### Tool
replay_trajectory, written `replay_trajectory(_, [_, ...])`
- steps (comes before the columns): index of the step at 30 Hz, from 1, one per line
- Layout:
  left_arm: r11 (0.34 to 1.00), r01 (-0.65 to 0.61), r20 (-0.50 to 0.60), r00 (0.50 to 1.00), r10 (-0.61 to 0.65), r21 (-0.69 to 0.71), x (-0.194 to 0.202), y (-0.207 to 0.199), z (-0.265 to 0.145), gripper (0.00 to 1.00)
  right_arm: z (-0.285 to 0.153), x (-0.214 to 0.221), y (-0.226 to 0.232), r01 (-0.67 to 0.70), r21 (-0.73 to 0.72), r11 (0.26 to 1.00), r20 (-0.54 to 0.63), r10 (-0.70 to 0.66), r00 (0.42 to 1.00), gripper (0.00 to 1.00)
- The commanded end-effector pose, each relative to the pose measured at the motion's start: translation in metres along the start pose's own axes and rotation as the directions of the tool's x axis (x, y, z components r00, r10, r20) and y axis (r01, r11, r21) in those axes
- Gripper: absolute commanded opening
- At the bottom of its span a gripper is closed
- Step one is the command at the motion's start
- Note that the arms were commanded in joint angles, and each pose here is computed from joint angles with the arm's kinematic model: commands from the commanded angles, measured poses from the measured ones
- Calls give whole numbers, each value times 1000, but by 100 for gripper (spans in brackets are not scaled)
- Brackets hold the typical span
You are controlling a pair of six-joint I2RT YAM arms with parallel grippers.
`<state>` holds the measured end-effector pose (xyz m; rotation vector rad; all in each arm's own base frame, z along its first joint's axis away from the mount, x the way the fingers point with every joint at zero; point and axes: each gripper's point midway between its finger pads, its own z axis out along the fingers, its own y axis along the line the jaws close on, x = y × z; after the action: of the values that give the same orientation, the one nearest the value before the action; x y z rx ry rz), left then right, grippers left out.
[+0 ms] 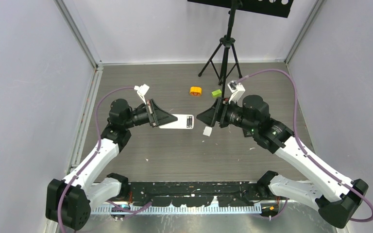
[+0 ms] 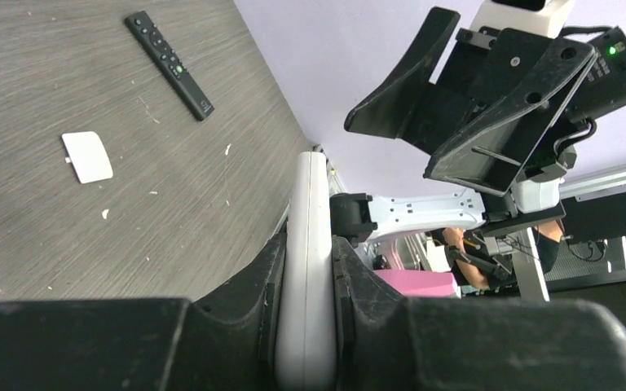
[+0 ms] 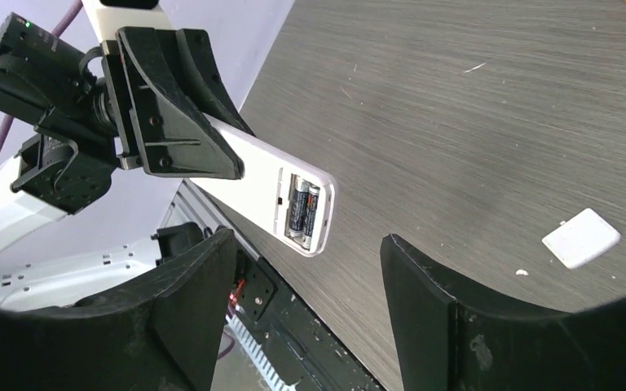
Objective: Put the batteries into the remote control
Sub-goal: Load the battery into the remote control.
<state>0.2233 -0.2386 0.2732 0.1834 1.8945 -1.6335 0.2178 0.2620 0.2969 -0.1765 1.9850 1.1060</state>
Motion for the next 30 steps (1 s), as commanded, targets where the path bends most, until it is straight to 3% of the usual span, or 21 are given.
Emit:
replay_trajectory(1, [994, -76, -32, 996, 78, 80, 6, -14, -3, 0, 3, 15, 15, 71, -131, 989, -79, -81, 994, 75])
replay_trajectory(6, [976, -118, -65, 989, 131, 183, 15, -40, -12, 0, 15, 27, 33, -12, -245, 969, -161, -29, 986, 81])
replay_trajectory(13, [958, -142, -79, 983, 166, 250, 21, -64, -23, 0, 22, 21, 55, -139, -409, 902, -103, 106, 989, 82])
replay_trajectory(17, [951, -124, -79, 985, 152, 284, 19, -74, -25, 0, 19, 15, 70, -166, -481, 861, -105, 131, 986, 72])
replay_trajectory(25, [950, -77, -36, 995, 92, 303, 5, -87, -23, 0, 18, 6, 91, -235, -558, 796, -121, 202, 972, 36])
replay_trajectory(30, [952, -39, 6, 999, 39, 303, -6, -95, -22, 9, 21, -3, 94, -275, -564, 779, -91, 273, 958, 19])
